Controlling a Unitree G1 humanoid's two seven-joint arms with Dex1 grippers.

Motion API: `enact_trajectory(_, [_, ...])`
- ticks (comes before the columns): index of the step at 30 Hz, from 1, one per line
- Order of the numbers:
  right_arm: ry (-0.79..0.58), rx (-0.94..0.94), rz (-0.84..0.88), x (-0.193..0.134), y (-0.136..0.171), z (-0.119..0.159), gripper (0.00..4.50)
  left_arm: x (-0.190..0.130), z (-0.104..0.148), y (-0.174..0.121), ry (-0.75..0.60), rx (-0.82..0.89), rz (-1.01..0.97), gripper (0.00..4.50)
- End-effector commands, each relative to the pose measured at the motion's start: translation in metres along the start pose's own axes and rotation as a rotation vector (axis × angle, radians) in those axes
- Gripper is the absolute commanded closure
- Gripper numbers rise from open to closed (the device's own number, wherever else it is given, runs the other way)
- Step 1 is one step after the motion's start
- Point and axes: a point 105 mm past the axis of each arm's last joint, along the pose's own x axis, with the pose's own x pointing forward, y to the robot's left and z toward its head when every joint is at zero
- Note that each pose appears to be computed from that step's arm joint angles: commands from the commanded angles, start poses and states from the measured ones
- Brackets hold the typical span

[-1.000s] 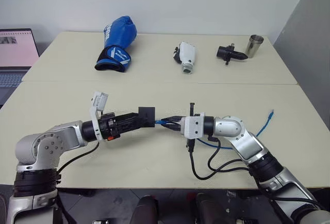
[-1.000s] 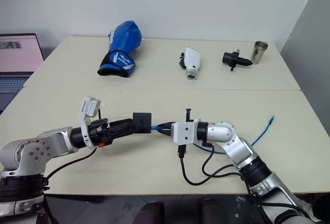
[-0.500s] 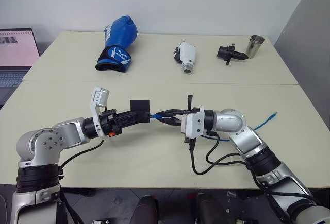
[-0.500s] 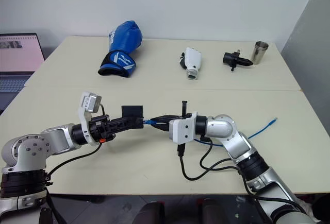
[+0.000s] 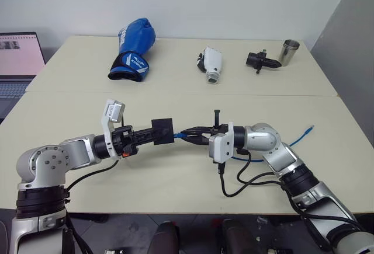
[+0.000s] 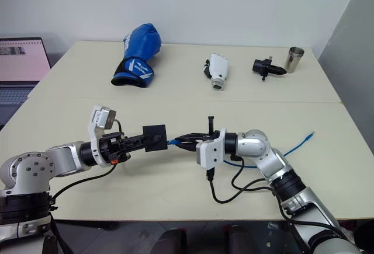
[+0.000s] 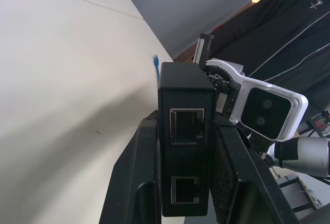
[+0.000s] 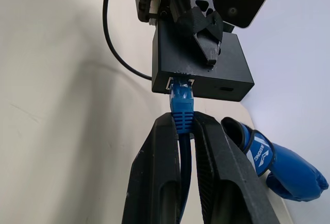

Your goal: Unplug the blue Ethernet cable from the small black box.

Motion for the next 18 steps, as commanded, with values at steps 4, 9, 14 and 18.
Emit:
enact_trajectory(4, [-0.037,-0.004,0.004,-0.006,-0.008,0.017,3.14,0.006,0.009,-0.006,-0.009,0.044,-0.027,3.7])
enact_trajectory(9, [-0.028,0.071,0.041,-0.021,-0.002,0.026,2.02,0.013,0.008,-0.008,0.04,0.09,-0.051,3.7])
enact_trajectory(14, [-0.041,0.455,-0.065,-0.032,-0.018,0.033,1.92,0.018,-0.001,-0.012,0.143,0.189,-0.091,3.7])
enact_trajectory(18, [-0.036,0.877,-0.099,-0.035,-0.018,0.028,1.92,0.019,-0.003,-0.015,0.196,0.285,-0.124,3.7])
